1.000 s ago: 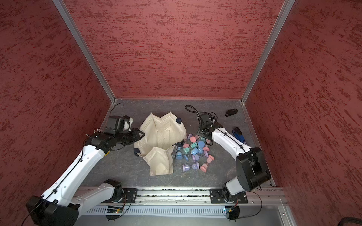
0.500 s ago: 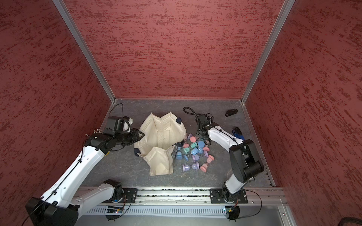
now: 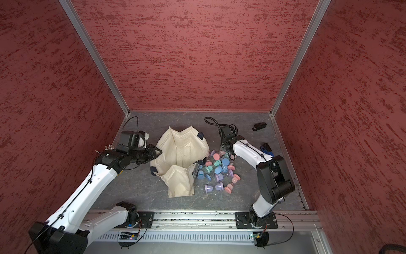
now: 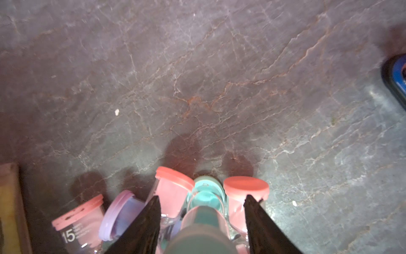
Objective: Put the hourglass into the canvas bag
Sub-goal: Pick up the hourglass from the center of the board.
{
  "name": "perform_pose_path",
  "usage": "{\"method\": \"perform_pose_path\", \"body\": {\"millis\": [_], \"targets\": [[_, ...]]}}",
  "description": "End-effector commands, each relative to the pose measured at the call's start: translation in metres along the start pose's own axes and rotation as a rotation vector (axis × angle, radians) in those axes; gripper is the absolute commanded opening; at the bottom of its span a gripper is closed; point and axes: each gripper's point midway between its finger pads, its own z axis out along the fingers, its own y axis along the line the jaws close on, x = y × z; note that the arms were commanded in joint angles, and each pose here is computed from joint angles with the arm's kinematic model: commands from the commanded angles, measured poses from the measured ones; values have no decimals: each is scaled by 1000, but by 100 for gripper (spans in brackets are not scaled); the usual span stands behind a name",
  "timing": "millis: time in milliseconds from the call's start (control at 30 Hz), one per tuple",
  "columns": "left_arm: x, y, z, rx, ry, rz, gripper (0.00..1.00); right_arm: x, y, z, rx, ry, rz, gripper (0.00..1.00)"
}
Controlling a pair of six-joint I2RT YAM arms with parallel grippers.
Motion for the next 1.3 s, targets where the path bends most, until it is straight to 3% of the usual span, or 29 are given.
{"method": "perform_pose_path", "body": {"millis": [0,533,800,1067,1267], "targets": [[1,2,1,6,-5,-2,40,-10,0,-1,13,-32,1,56],[0,2,1,8,-7,-3,34,1,-3,7,18,-5,2,61],[0,1,1,11,-6,-3,34,3,-3,9,21,0,-2,48],[-1,-1,2,26,-10,-9,34,12,-8,16,34,17,13,26],[-2,-1,2,30,-19,-11,31,-2,-8,1,29,-27,28,11]]}}
